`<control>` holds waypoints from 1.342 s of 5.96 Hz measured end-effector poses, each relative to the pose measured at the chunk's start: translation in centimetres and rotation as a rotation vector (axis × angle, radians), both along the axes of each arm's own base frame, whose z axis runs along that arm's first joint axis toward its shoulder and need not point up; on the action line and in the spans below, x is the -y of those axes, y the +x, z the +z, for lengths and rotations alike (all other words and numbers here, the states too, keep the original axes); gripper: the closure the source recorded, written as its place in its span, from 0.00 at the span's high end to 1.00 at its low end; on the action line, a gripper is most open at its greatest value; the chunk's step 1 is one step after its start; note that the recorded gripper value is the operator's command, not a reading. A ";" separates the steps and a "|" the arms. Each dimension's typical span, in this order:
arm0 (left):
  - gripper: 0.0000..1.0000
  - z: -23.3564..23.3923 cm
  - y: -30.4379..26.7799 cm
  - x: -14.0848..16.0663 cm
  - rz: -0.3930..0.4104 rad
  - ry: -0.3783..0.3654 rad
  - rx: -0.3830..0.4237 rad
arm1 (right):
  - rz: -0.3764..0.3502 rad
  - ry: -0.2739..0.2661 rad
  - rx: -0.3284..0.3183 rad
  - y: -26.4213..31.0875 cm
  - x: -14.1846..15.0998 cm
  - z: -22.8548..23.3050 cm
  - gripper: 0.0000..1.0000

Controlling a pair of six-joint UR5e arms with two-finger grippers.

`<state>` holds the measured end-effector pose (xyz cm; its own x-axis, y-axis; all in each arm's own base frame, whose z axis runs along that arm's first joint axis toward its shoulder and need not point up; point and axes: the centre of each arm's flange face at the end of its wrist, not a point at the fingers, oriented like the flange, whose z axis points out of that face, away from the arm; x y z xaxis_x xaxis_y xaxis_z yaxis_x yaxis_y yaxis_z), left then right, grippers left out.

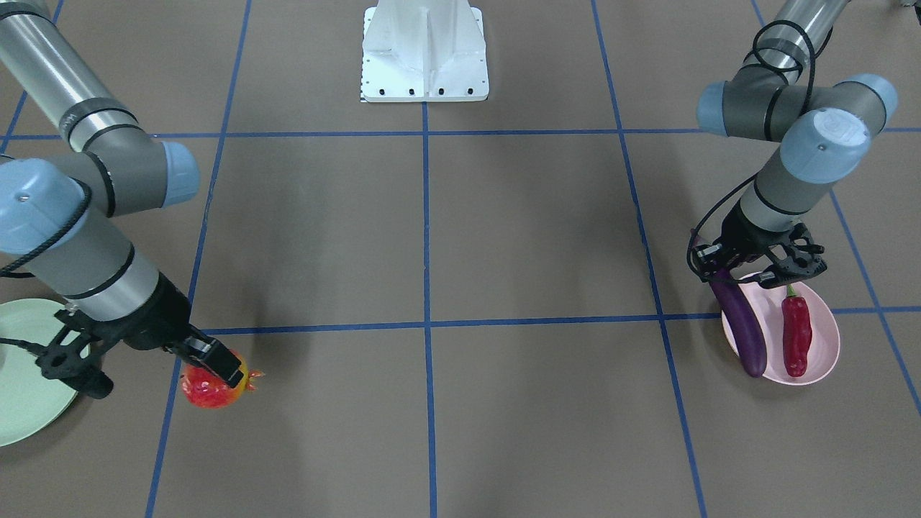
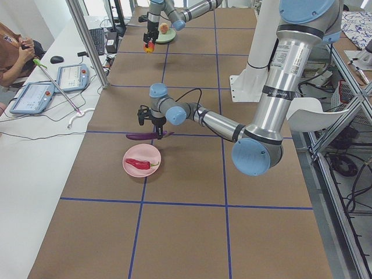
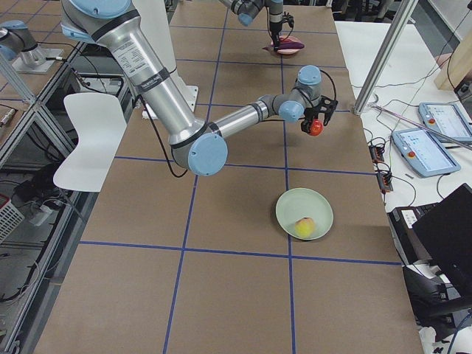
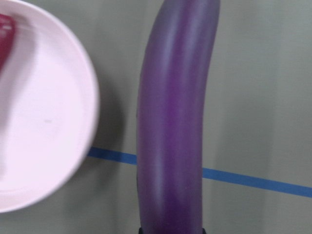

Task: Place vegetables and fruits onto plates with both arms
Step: 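Carry the eggplant to the pink plate and the pomegranate to the green plate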

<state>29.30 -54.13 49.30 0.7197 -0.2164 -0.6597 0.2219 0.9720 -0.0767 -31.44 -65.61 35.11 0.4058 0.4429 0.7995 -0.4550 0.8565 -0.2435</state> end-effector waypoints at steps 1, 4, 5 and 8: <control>0.99 2.3 -0.3 -0.2 0.004 -0.025 0.026 | -0.015 0.008 -0.009 3.2 0.2 2.2 0.00; 1.00 4.8 -1.9 1.0 -0.015 -0.053 0.052 | -0.059 0.036 -0.049 11.8 0.1 9.1 0.00; 1.00 3.9 -3.0 1.8 -0.029 -0.057 0.029 | -0.074 0.039 -0.069 13.7 -0.5 11.6 0.00; 1.00 -1.1 -7.7 4.5 -0.056 -0.098 -0.114 | -0.144 -0.001 -0.159 15.8 -3.7 21.5 0.99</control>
<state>21.64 -58.62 48.22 0.6263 -0.3214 -0.7103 0.2601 0.9450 -0.1982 -15.65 -61.88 56.58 0.5855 0.3725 0.7200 -0.3611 0.9150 -0.1798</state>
